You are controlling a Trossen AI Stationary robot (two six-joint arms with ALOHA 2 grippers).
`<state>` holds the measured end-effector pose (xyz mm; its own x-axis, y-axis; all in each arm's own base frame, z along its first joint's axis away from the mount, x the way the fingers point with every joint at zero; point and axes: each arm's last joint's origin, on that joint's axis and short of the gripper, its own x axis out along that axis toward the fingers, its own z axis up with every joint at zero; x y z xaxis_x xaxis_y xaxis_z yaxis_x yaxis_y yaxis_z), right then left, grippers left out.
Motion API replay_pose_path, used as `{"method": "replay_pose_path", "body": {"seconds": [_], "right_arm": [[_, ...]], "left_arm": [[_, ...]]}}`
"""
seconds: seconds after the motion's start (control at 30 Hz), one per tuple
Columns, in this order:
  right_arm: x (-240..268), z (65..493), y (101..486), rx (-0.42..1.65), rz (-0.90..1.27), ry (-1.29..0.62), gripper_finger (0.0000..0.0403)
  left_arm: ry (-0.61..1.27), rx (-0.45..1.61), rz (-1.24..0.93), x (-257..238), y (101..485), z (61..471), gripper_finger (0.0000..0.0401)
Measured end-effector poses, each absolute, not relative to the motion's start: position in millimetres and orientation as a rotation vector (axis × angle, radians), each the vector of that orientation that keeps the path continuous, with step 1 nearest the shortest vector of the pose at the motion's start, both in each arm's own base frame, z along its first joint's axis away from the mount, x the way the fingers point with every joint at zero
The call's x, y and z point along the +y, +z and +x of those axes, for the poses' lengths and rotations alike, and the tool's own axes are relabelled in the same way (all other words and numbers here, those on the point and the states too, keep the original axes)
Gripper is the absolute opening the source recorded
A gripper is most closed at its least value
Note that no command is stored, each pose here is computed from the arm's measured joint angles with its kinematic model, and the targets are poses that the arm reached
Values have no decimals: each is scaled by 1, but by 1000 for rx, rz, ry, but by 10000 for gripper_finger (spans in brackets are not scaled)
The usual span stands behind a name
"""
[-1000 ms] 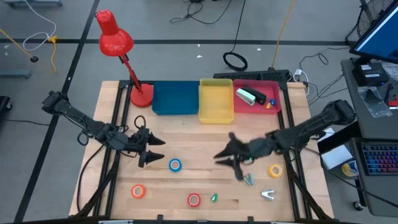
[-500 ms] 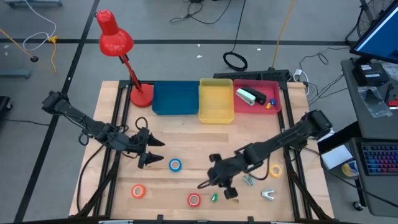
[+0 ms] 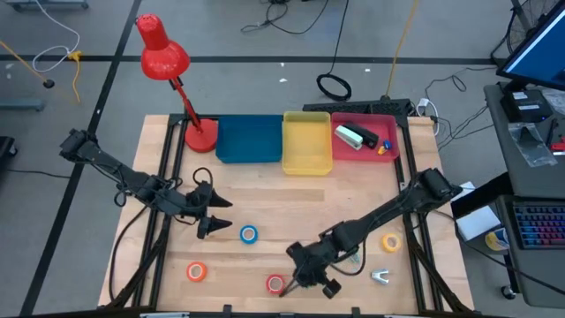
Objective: Pick and place Stapler, Stapler remover, tape
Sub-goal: Put the green stapler into the pink bin
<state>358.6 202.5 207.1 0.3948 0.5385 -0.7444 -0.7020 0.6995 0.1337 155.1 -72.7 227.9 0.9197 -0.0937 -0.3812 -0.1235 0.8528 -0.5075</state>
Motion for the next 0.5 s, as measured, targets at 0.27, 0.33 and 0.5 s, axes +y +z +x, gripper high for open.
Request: {"method": "replay_pose_path", "body": {"seconds": [0.27,0.33,0.5], "right_arm": [[211,359,187,885,-316,788,53],[210,360,187,880,-331,763,70],[209,360,187,881,-328,763,120]], "left_arm": [[17,408,-555,-73,228,155,379],[17,408,-555,-73,228,155,379],[17,408,-553,-73,228,155,379]]}}
